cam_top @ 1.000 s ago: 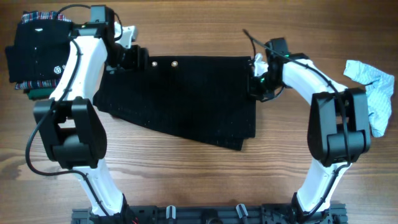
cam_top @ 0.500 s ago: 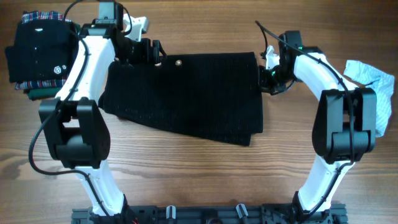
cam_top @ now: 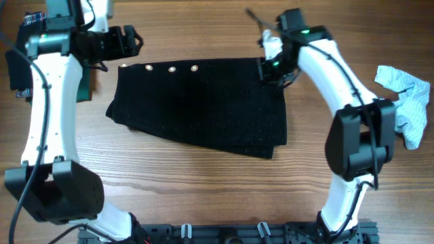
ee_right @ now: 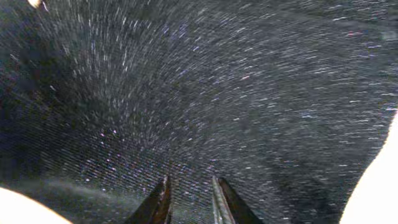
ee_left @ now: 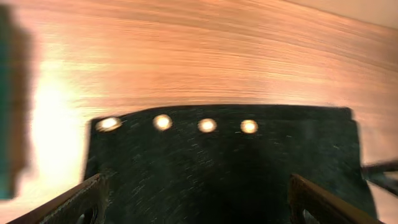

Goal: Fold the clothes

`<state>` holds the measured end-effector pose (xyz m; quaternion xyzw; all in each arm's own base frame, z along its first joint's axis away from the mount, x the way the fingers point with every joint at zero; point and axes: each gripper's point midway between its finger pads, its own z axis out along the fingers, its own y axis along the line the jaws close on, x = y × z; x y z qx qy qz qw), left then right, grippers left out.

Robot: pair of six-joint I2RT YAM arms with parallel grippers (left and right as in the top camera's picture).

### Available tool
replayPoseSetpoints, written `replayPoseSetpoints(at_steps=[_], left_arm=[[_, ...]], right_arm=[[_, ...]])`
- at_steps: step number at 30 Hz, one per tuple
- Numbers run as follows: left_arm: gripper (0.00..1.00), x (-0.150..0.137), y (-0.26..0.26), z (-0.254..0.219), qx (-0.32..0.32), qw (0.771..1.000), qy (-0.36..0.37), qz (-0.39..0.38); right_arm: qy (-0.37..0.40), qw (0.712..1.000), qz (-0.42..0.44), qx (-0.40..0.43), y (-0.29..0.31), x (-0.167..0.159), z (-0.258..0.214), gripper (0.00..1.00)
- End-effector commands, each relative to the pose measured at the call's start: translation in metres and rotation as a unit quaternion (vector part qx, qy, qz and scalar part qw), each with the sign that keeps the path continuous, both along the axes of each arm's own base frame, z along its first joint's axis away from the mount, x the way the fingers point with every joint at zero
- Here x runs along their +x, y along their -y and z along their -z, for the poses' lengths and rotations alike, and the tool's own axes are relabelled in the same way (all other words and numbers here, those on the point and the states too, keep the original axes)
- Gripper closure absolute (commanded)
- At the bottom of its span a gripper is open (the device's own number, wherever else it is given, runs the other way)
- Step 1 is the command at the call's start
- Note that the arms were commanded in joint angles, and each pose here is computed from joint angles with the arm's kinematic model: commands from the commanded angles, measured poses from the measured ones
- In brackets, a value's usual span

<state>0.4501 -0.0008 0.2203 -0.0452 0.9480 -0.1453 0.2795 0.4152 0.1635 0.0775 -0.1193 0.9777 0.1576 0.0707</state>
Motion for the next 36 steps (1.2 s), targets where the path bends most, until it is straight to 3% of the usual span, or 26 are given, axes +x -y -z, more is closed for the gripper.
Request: replayPoseSetpoints(at_steps=[1, 12, 26, 36], left_arm=[[0.1, -0.005, -0.036, -0.003, 0.039, 0.995, -0.012, -0.086], [0.05, -0.025, -0.112, -0.026, -0.007, 0.967, -0.001, -0.254], [0.03, -0.033, -0.121, -0.023, -0.018, 0.965, -0.013, -0.263], [0.02, -0.032, -0.107, -0.021, -0.018, 0.968, -0.018, -0.248]], right_arm=[[0.012, 0.993, -0.021, -0.111, -0.009, -0.014, 0.018, 0.75], [-0.016, 0.986, -0.037, -0.159, -0.045, -0.041, 0.057, 0.79], [-0.05, 0.98, -0.051, -0.188, -0.045, -0.048, 0.11, 0.76], [-0.082, 0.974, -0.001, -0.21, 0.011, -0.031, 0.138, 0.76]])
